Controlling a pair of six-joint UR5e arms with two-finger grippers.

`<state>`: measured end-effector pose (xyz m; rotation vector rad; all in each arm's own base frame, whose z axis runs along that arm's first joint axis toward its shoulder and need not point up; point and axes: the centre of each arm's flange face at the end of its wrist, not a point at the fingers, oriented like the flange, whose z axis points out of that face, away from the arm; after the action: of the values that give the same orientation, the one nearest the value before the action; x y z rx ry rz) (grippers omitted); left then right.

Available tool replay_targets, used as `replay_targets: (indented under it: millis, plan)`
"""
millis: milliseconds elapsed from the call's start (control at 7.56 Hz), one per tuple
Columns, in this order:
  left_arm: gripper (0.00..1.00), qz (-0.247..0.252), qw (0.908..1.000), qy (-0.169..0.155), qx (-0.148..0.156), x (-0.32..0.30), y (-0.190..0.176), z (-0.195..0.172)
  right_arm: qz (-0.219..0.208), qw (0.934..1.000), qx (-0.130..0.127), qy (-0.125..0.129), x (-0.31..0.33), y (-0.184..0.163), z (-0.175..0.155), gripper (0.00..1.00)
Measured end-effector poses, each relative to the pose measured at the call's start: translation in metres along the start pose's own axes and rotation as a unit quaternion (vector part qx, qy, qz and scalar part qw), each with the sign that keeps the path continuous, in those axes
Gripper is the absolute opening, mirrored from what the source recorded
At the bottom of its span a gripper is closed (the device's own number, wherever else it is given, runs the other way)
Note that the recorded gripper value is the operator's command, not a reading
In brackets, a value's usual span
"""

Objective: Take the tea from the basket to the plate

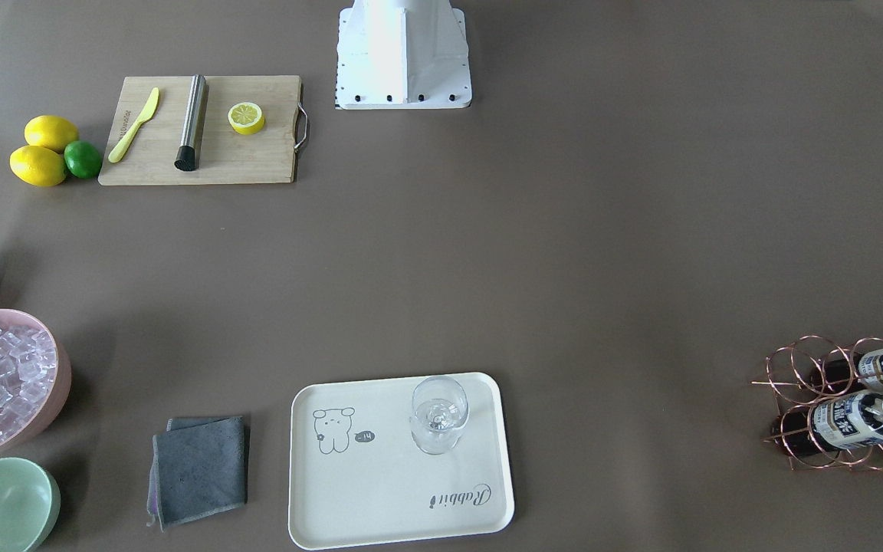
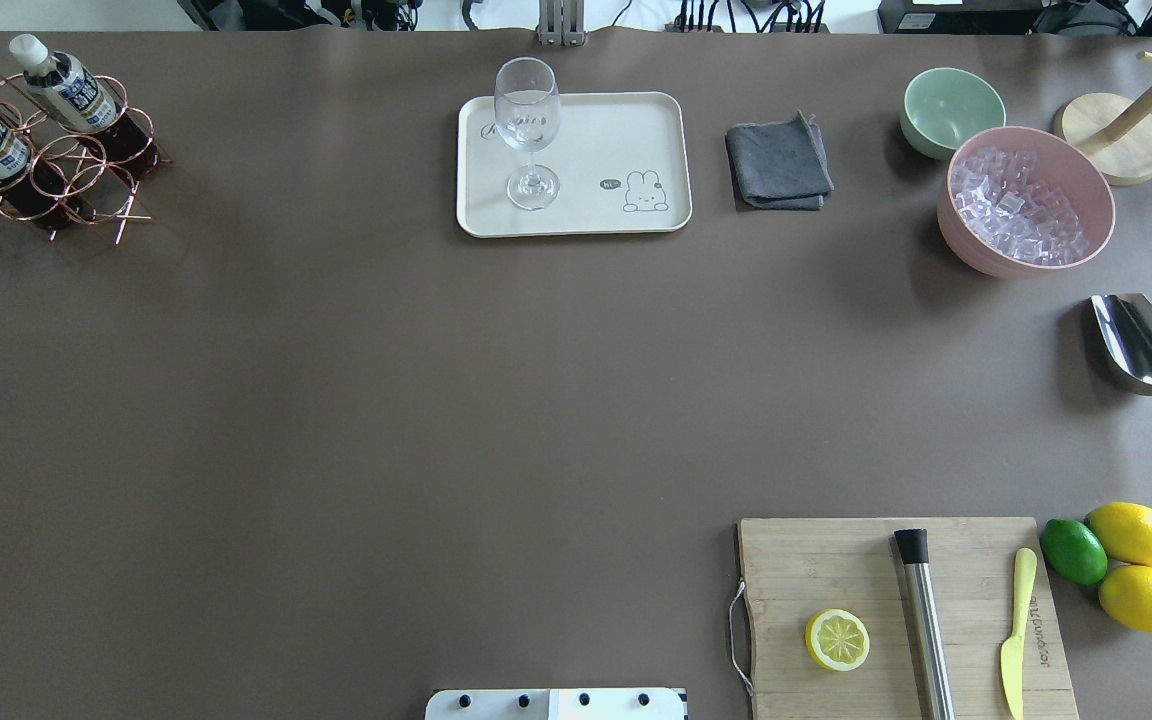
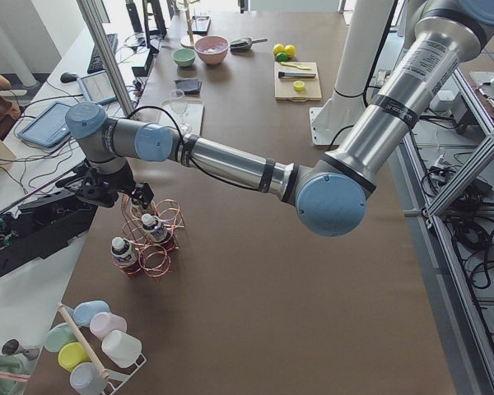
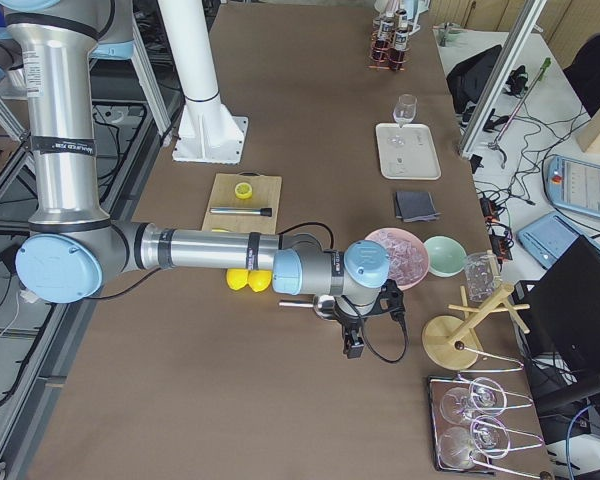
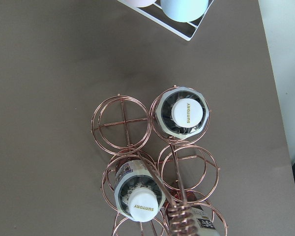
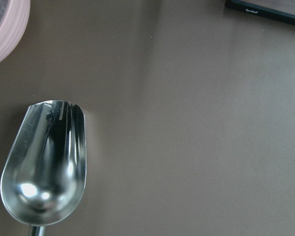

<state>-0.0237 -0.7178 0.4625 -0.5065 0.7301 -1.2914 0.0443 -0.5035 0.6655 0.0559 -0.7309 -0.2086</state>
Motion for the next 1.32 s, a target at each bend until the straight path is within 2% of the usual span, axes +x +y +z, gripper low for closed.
replay_targets:
  millis: [265, 529, 661, 1190, 1323]
  plan:
    - [0.94, 0.004, 1.0000, 0.000, 0.000, 0.0019, 0.0006, 0.0054, 0.000, 1.0000, -0.001, 0.000, 0.0003, 0.0009, 0.0006, 1.00]
    - [0.80, 0.002, 1.0000, 0.001, 0.000, 0.0031, 0.0036, 0.0086, 0.000, 1.0000, -0.001, 0.000, 0.0009, 0.0019, 0.0012, 1.00]
    - [0.76, 0.000, 1.0000, 0.001, -0.001, 0.0028, 0.0033, 0.0095, 0.001, 1.0000, -0.002, 0.000, 0.0012, 0.0026, 0.0016, 1.00]
    - [0.74, -0.012, 0.9999, 0.005, -0.001, 0.0046, 0.0065, 0.0083, 0.001, 1.0000, -0.002, 0.000, 0.0015, 0.0031, 0.0020, 1.00]
    - [0.63, -0.013, 0.9999, 0.005, -0.001, 0.0049, 0.0076, 0.0091, 0.001, 1.0000, -0.002, 0.000, 0.0014, 0.0031, 0.0020, 1.00]
